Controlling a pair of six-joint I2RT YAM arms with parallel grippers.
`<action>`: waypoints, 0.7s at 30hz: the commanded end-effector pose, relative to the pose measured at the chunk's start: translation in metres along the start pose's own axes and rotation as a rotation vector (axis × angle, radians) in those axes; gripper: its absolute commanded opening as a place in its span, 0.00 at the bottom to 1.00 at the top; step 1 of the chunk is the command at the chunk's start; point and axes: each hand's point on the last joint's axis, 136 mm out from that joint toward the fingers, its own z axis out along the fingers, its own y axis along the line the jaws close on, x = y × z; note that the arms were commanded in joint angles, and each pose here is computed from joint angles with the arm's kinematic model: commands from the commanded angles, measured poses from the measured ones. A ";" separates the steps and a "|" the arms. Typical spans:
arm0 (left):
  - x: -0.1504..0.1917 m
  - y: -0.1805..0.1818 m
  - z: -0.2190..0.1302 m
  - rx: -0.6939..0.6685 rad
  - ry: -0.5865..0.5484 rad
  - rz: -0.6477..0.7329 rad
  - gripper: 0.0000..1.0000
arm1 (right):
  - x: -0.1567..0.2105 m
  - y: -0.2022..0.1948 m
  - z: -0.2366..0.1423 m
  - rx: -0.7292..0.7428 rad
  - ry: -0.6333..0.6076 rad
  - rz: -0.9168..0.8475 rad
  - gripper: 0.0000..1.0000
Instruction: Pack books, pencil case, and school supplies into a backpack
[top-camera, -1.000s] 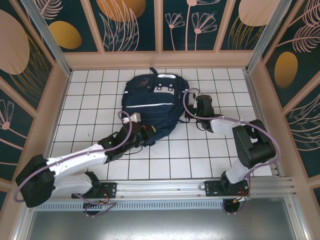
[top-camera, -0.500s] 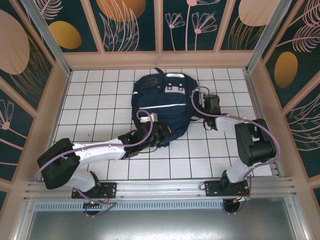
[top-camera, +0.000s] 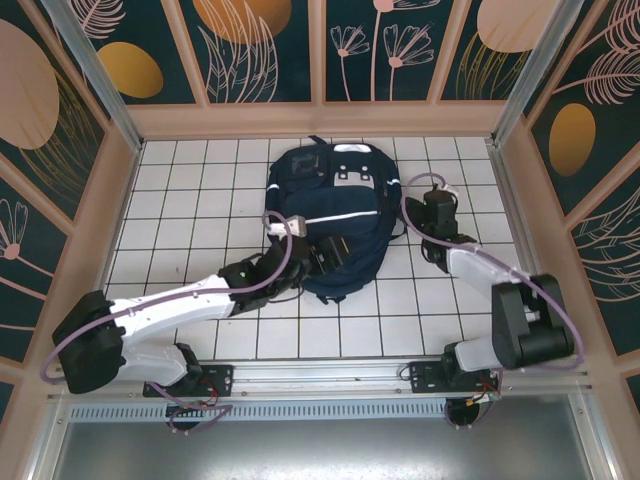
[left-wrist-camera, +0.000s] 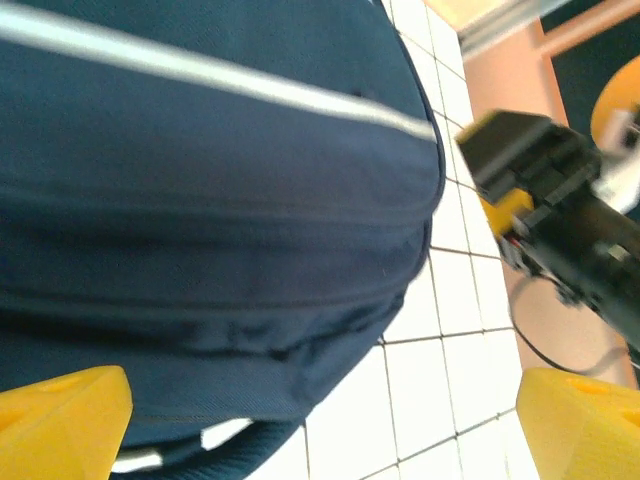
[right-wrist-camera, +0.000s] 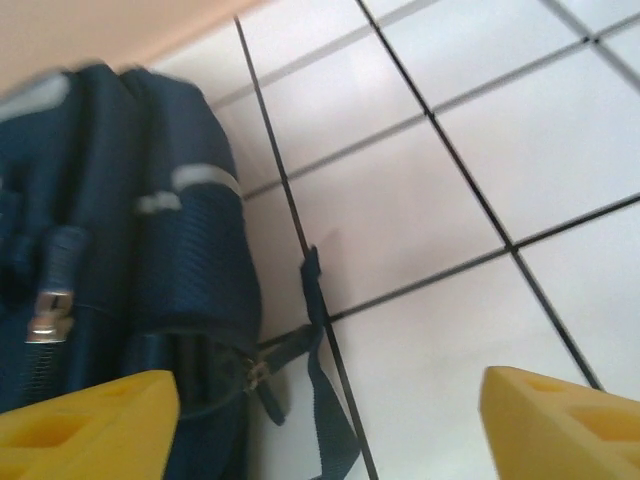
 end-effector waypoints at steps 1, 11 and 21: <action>-0.045 0.030 -0.017 -0.145 -0.101 0.094 0.98 | -0.017 -0.011 -0.027 0.039 -0.085 0.007 0.87; -0.170 0.131 -0.107 -0.585 -0.662 0.274 0.98 | -0.064 -0.004 -0.075 -0.035 -0.340 -0.039 0.99; -0.238 0.230 -0.127 -0.869 -0.825 0.219 0.99 | -0.068 -0.045 -0.051 0.158 -0.437 -0.193 0.99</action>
